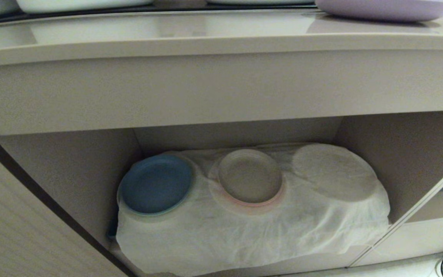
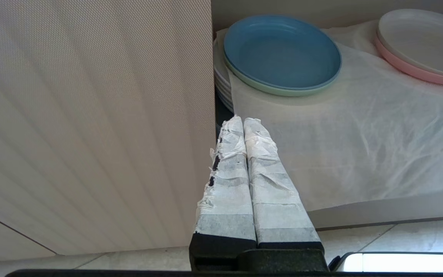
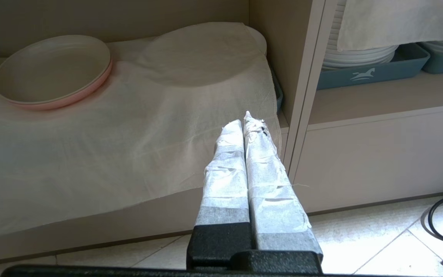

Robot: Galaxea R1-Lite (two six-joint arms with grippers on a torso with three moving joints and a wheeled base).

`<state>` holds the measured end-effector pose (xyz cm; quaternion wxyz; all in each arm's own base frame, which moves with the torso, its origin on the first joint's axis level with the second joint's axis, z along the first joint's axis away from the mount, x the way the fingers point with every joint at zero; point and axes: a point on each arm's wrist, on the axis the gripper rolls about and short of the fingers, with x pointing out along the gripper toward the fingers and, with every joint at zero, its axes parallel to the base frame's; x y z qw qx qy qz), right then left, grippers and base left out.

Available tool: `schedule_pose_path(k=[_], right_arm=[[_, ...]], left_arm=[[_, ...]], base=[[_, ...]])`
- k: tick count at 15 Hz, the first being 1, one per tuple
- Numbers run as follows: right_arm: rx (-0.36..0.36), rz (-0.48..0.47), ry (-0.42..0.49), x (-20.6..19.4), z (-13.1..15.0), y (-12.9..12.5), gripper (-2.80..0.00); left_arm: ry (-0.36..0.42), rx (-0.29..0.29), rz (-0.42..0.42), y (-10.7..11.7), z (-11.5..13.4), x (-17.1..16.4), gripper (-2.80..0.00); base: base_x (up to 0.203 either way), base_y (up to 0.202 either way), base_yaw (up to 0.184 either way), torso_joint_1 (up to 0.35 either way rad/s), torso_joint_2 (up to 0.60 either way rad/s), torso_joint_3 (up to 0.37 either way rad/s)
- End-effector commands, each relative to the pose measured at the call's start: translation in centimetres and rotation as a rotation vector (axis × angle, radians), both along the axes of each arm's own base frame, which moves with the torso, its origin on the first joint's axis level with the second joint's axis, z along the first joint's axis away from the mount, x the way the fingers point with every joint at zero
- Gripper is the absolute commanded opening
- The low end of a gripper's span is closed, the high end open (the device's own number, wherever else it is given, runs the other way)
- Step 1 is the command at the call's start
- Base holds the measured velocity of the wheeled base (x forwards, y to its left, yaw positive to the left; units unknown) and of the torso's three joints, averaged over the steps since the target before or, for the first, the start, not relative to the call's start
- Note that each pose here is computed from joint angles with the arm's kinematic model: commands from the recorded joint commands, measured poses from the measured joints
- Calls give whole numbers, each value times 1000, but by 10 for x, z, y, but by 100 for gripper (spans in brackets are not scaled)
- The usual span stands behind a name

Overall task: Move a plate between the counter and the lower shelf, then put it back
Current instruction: Pick up the plate

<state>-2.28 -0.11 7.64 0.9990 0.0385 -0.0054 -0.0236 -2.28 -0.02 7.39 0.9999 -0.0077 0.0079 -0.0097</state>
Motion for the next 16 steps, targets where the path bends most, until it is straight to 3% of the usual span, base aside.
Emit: schedule_pose_path(k=[1,16], right_arm=[[0,0,1,0,0,0,-280],[0,-1,-1,0,0,0,-280]], left_arm=[[0,0,0,0,0,0,-280],[0,0,0,0,0,0,-280]], base=[[0,0,0,0,0,0],[0,0,0,0,0,0]])
